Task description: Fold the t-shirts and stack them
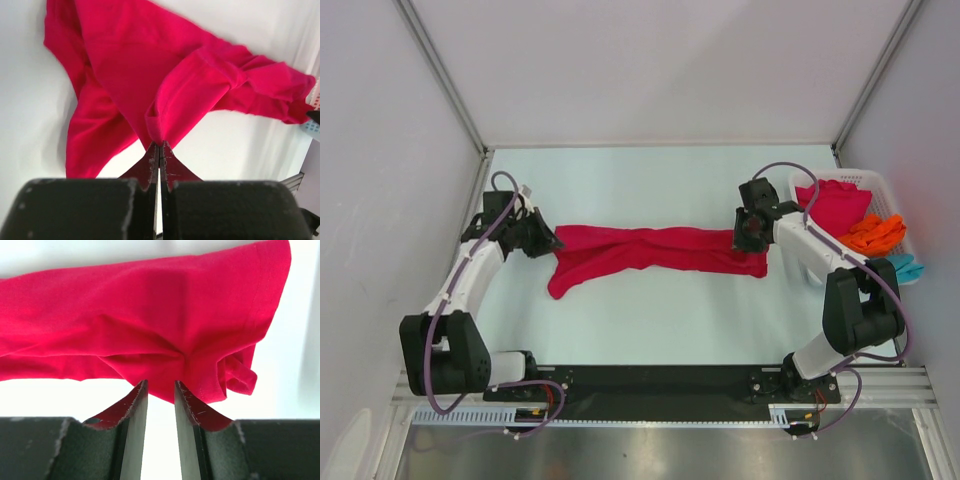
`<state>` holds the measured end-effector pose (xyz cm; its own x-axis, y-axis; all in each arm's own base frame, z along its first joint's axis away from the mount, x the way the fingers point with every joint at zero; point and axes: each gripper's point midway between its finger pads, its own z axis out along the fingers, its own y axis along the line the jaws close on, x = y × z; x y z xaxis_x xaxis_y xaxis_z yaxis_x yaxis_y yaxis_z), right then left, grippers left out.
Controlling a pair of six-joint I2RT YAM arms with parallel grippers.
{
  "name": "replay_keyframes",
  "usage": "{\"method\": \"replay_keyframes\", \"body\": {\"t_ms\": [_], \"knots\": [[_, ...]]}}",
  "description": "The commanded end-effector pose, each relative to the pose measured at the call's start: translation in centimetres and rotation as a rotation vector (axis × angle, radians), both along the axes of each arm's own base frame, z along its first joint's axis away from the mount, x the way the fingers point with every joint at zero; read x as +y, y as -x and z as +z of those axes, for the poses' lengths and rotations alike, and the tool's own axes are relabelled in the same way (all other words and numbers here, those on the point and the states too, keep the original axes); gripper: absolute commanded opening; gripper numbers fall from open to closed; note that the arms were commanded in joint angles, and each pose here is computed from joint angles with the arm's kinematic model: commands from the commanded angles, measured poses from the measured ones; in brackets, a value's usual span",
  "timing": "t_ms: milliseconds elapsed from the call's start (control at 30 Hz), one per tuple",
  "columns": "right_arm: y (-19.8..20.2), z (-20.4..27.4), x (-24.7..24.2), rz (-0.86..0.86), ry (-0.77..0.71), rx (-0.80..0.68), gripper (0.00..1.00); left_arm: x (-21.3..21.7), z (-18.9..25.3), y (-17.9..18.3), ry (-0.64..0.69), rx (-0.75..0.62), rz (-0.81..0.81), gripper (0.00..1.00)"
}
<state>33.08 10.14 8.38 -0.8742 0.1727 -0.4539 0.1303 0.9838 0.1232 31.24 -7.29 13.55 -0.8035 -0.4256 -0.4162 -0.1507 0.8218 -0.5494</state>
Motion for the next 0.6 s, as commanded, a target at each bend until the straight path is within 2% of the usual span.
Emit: {"method": "replay_keyframes", "body": {"t_ms": [0, 200, 367, 567], "knots": [[-1.6, 1.8, 0.8, 0.014, -0.036, -0.046, 0.33, -0.5, -0.4, 1.0, 0.022, -0.023, -0.009, 0.0], [-1.6, 1.9, 1.8, 0.02, -0.089, -0.044, 0.33, -0.3, -1.4, 2.4, 0.015, -0.002, -0.006, 0.0], [-1.1, 2.1, 1.4, 0.012, -0.079, -0.047, 0.33, -1.5, -2.4, 3.7, 0.127, 0.021, -0.001, 0.0], [-1.0, 2.1, 1.6, 0.006, -0.086, -0.044, 0.34, -1.6, -4.2, 4.9, 0.14, 0.051, 0.013, 0.0]]}}
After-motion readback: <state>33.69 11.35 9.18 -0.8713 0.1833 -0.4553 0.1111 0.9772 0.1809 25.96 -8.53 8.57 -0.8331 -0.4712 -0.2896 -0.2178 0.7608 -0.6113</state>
